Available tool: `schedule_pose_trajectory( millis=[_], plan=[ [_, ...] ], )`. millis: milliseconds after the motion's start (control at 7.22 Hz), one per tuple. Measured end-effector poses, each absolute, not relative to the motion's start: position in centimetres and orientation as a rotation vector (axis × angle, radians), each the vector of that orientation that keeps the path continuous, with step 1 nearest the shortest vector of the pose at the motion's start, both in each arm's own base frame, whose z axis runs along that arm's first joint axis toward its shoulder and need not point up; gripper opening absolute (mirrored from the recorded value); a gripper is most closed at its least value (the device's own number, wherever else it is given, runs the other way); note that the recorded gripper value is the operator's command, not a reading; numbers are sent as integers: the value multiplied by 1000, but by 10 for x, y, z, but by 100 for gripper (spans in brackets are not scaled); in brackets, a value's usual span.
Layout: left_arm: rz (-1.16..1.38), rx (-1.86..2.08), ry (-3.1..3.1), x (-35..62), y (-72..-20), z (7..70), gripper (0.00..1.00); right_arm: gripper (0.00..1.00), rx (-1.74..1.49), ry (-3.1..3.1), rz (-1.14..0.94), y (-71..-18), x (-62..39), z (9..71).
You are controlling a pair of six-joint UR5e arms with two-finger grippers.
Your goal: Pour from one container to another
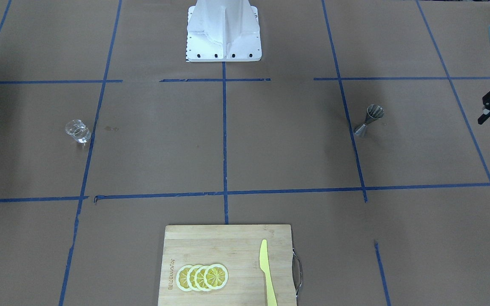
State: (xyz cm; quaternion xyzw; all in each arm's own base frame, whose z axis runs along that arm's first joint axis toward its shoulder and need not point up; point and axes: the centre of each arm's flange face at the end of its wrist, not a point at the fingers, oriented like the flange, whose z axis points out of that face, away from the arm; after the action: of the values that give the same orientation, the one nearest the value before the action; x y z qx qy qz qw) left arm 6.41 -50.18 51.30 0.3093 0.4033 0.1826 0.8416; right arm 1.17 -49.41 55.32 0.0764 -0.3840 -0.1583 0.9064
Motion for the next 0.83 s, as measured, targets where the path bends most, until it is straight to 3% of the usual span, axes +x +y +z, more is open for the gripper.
schedule_pose_trajectory(
  millis=[554, 831],
  plan=[
    [370, 1043, 885, 119, -459, 527, 94, 100, 165, -792, -334, -496, 10, 549],
    [351, 1131, 1039, 141, -433, 519, 87, 100, 174, -791, -338, -495, 11, 545]
  ],
)
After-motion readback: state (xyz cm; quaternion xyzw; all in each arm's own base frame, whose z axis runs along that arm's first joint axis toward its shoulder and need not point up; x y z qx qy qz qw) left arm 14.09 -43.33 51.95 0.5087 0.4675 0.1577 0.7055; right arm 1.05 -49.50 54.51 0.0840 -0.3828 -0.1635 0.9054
